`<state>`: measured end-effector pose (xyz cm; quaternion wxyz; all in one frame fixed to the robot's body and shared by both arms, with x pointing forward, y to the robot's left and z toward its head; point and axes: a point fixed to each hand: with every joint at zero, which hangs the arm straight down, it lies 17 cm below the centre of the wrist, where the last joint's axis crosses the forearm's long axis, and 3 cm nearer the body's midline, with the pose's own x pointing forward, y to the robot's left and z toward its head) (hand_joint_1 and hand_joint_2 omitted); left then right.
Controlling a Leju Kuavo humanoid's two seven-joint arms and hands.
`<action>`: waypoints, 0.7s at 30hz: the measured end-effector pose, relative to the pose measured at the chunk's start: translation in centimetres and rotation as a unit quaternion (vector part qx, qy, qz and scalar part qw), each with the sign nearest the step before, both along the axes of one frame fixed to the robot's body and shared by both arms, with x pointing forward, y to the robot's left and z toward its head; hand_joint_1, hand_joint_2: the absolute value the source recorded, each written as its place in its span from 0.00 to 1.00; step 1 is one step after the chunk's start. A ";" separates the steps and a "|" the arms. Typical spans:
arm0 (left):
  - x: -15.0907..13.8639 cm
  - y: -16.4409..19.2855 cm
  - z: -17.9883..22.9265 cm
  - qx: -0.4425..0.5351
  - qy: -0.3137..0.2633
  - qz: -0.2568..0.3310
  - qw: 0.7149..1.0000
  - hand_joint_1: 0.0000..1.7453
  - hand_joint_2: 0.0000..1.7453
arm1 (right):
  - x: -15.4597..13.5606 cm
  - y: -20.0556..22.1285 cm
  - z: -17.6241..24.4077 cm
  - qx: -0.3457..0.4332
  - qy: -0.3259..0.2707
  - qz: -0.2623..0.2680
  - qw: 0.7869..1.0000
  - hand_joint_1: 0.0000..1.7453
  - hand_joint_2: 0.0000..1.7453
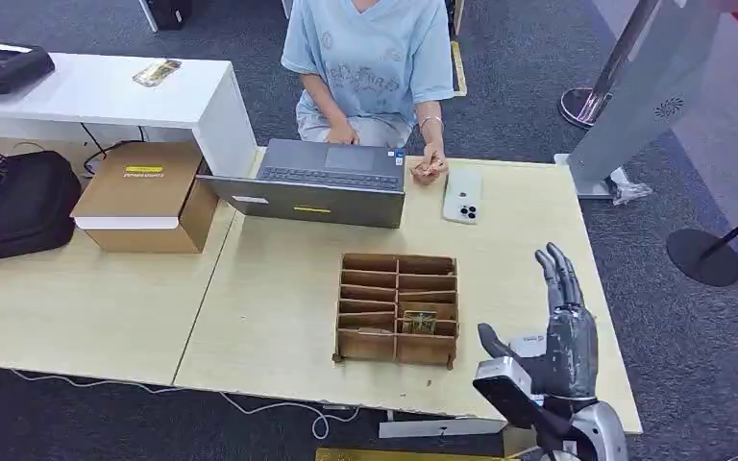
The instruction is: Pass the card to the sensor for recognition and then transmit it.
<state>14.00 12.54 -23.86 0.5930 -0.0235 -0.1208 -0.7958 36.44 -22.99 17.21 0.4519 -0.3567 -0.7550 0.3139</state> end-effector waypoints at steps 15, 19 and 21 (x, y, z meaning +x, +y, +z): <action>-0.1 -0.2 0.1 0.006 0.002 0.001 1.000 0.00 0.00 | 1.4 -0.3 -6.4 -0.114 0.148 -0.055 0.981 0.00 1.00; -0.1 -0.2 0.1 0.007 0.004 0.002 1.000 0.00 0.00 | 1.4 -0.6 -7.1 -0.121 0.166 -0.059 0.977 0.00 1.00; -0.1 -0.2 0.1 0.007 0.004 0.003 1.000 0.00 0.00 | 1.4 -0.7 -7.2 -0.123 0.168 -0.058 0.976 0.00 1.00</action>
